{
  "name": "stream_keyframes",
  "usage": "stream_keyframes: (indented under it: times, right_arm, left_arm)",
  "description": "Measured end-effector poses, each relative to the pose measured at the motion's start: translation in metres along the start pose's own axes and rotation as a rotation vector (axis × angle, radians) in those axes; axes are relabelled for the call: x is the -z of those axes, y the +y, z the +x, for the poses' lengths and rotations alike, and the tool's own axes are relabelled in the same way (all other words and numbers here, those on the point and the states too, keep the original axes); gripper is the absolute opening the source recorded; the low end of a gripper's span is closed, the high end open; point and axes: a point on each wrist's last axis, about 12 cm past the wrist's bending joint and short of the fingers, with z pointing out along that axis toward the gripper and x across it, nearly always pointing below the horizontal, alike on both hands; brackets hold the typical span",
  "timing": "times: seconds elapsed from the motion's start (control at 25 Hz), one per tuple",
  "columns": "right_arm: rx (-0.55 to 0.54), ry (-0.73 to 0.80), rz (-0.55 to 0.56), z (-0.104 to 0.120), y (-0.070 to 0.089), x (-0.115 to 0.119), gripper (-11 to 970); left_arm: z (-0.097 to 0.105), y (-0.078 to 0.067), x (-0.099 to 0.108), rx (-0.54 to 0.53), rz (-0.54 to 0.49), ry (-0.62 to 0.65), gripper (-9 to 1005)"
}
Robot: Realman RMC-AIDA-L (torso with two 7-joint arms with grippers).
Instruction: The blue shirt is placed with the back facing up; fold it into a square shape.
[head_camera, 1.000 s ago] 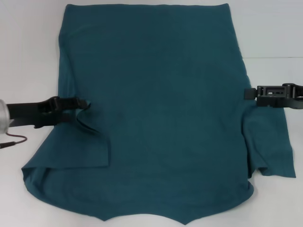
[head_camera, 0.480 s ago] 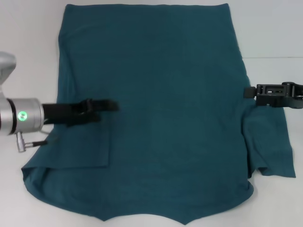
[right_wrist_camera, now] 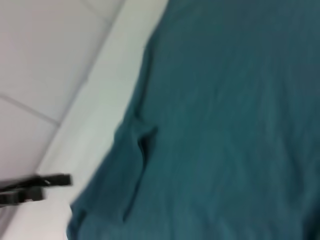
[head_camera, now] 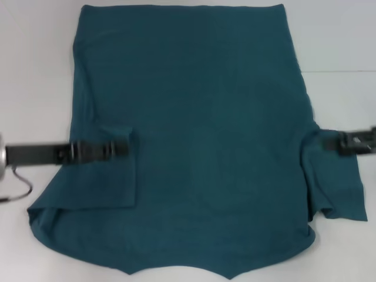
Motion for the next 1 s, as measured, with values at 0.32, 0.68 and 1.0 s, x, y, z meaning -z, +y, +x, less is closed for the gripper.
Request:
stream_keyframes:
  times: [0.32,0.68,1.0]
  right_arm:
    - [-0.116,0.097,0.243,0.012,-0.020,0.041,883]
    - [-0.203,0.022,0.295,0.028,-0.037,0.040,874]
    - [-0.304,-0.020,0.277,0.039,-0.045,0.021,866]
  left_arm:
    - [0.015,-0.006,0.019,-0.185,0.023,0.016,796]
    - [0.014,-0.002,0.012,-0.160,-0.008,-0.035,795]
    - [0.012,0.002,0.012,-0.126,-0.036,-0.088,796]
